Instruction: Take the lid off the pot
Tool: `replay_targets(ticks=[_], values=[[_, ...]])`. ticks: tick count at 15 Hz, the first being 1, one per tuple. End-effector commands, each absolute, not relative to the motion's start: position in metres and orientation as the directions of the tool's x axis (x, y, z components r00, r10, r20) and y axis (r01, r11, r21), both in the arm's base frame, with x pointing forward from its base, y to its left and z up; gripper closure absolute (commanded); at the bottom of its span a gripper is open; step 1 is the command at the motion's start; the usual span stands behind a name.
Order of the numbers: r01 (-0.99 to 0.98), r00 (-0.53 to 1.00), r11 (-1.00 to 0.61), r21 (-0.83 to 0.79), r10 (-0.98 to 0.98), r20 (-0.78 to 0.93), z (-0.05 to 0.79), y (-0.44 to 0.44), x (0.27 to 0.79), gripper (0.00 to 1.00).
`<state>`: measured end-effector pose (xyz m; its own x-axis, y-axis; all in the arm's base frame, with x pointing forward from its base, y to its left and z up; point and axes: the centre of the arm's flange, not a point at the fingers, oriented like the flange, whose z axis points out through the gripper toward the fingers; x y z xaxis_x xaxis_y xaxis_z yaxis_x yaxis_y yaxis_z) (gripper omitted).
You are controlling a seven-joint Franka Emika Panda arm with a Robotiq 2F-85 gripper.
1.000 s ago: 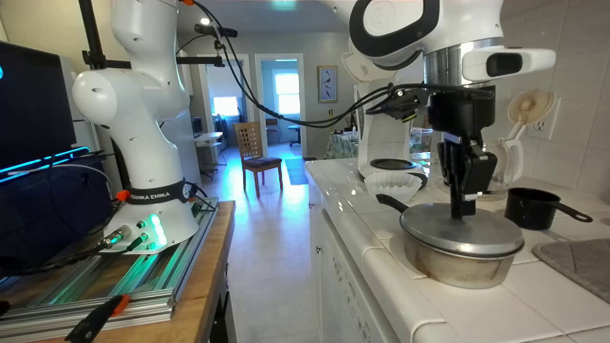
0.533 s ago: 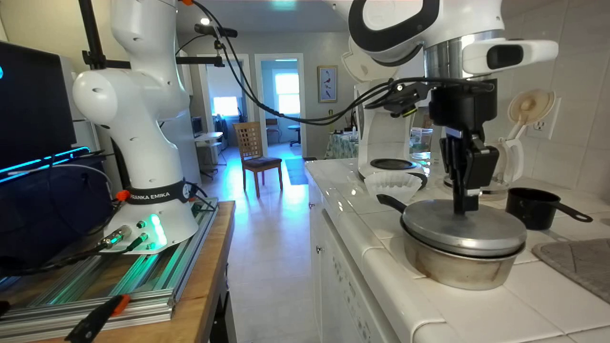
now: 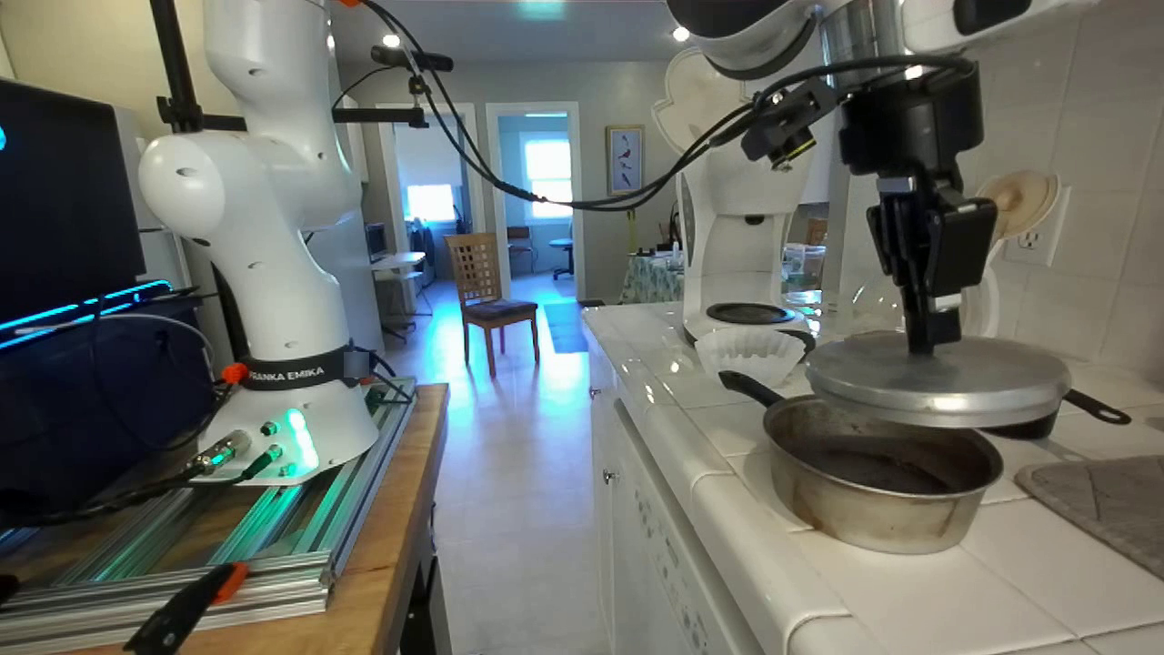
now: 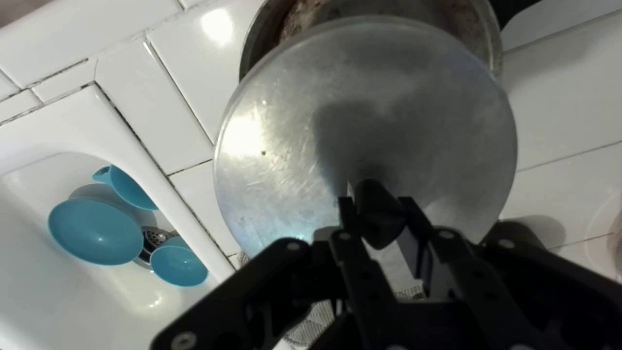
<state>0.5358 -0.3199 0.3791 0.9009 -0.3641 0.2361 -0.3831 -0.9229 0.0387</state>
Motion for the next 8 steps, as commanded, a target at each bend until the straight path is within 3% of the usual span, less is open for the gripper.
replay_targets(ticks=[1,8], values=[[-0.423,0.879,-0.905,0.050,-0.396,0.266,0.403,-0.338,0.542,0.94],[-0.448,0.851,-0.892,0.055,-0.406,0.333,0.427,-0.373,0.558,0.94]])
